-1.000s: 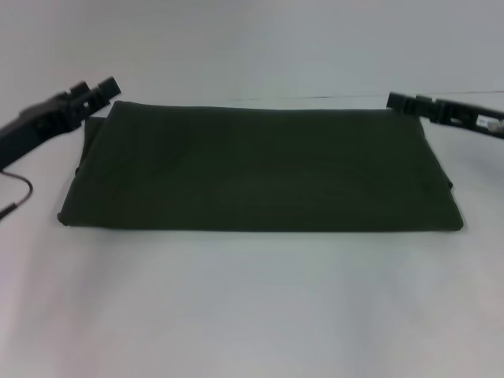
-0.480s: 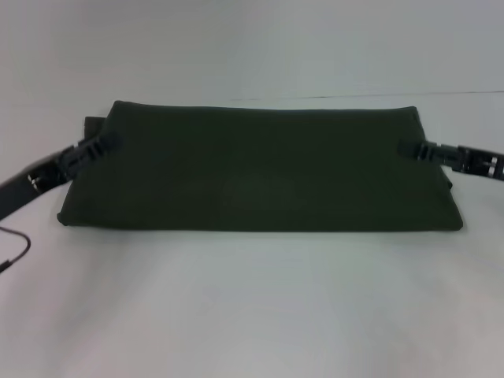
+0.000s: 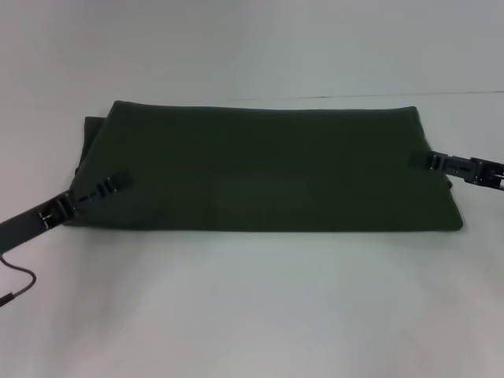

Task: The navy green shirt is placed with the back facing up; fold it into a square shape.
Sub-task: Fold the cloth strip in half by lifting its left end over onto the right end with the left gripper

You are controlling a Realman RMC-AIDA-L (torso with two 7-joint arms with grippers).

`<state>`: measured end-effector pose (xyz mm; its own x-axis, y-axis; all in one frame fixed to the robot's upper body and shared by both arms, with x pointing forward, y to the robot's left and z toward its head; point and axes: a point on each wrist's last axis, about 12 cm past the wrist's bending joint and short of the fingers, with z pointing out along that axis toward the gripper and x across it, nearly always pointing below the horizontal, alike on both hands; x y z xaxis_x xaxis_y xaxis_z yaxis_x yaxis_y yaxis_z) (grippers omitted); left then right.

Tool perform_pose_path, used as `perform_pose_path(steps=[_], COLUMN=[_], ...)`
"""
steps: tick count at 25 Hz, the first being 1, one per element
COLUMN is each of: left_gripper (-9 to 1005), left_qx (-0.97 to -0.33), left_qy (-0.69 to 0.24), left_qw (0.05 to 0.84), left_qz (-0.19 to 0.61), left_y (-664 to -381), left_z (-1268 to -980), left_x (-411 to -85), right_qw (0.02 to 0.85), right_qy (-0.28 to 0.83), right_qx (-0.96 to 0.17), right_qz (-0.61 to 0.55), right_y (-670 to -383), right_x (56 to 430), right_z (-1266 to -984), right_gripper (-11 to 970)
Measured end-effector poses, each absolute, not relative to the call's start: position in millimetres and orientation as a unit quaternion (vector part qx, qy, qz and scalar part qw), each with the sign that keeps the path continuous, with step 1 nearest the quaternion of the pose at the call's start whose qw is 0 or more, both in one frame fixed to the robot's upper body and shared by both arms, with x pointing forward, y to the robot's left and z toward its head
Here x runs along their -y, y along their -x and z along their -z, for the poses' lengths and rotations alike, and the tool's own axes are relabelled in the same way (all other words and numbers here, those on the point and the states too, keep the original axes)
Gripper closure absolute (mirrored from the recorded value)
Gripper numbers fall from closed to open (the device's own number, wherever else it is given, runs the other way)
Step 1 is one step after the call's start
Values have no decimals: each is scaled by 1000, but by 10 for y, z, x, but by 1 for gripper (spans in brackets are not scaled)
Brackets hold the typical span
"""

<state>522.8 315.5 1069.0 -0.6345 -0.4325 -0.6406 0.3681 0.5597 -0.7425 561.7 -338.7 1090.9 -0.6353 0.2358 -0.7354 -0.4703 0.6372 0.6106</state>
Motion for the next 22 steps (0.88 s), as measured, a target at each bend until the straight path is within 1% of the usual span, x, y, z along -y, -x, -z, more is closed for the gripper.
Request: perform_pose_path(steps=[5, 14, 22], left_gripper=[270, 267, 265], left_qx=[-799, -834, -842], left_qy=[52, 107, 152], left_qw=[393, 354, 337], left_qz=[453, 409, 393], left_y=[-5251, -5276, -5278], left_z=[-10648, -10542, -10490], left_x=[-3216, -3333, -3405], right_qw=[426, 429, 431], right_qy=[68, 55, 52], right_qx=[-799, -803, -804], right_qz=[-419, -411, -406], right_y=[-5640, -5694, -5707], right_x=[3392, 3406, 3414], right_z=[-10925, -10937, -10934], right_gripper=[184, 184, 184])
